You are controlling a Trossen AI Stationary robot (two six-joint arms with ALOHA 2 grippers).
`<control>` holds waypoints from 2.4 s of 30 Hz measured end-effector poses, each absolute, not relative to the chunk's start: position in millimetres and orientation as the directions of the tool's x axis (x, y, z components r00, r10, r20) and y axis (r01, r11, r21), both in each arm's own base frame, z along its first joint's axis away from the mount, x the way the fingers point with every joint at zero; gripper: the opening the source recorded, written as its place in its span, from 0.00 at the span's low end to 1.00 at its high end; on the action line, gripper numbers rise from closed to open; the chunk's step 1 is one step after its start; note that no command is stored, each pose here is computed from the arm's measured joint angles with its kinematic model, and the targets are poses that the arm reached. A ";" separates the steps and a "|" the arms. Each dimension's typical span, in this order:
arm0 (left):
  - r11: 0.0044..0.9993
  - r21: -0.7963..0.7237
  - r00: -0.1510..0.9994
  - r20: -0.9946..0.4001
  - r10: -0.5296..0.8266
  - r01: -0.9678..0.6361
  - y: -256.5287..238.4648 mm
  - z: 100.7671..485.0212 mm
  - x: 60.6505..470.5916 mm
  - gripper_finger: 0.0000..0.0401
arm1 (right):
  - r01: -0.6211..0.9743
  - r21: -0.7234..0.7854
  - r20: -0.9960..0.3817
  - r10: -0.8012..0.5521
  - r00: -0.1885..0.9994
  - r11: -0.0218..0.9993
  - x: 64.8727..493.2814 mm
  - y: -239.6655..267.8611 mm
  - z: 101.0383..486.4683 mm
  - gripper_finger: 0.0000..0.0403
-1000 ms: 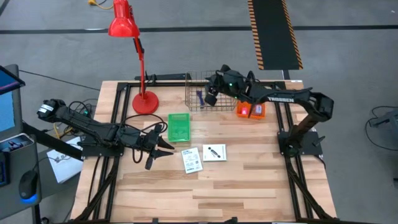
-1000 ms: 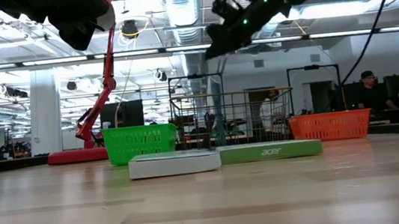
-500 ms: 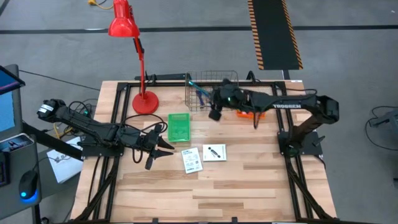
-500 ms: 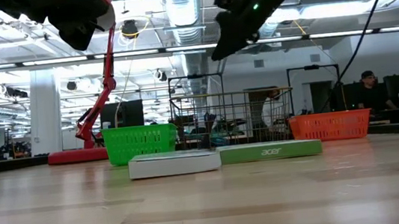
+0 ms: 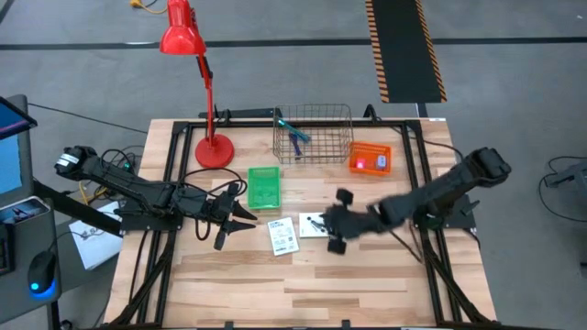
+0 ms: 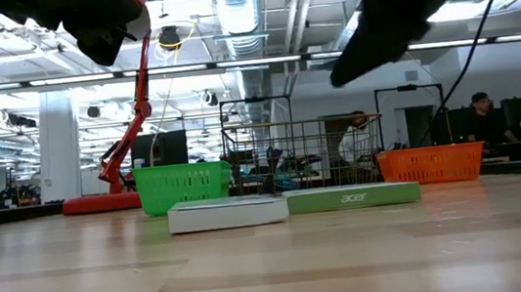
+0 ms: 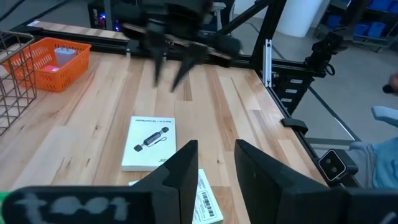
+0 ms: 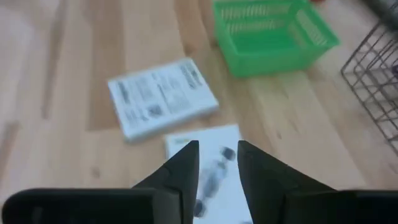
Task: Pick and place items into bin
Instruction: Put the left card reader box into the green basket
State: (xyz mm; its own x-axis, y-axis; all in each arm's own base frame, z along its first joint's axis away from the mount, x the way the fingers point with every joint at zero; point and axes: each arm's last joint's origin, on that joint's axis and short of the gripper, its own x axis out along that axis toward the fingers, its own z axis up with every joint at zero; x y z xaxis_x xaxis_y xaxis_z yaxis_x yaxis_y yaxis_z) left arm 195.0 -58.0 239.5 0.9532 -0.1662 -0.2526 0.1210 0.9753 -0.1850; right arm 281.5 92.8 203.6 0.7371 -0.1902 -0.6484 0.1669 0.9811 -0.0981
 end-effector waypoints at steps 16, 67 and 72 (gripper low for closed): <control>0.975 -0.220 0.973 -0.218 -0.078 0.029 -55.9 242.1 196.9 0.23 | 0.324 -0.207 -0.448 -0.384 0.807 0.923 227.2 157.0 183.6 0.24; 0.984 0.076 0.532 -0.834 0.150 -0.159 -139.2 147.1 315.8 0.23 | 0.403 -0.246 -0.417 -0.472 0.777 0.881 171.1 174.0 169.4 0.24; 0.987 0.056 0.490 -0.863 0.122 -0.147 -142.9 131.7 318.3 0.23 | 0.403 -0.243 -0.417 -0.471 0.778 0.882 171.3 174.2 169.4 0.24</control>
State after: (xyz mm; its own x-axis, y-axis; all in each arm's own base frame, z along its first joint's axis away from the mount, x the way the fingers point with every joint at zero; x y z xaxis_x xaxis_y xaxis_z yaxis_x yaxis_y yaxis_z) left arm 318.3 -142.9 131.7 0.4902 0.1221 -0.8630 -0.1474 0.9875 0.0560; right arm 171.3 174.2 169.4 0.7777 -0.4706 -0.4168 0.4034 0.8821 -0.2434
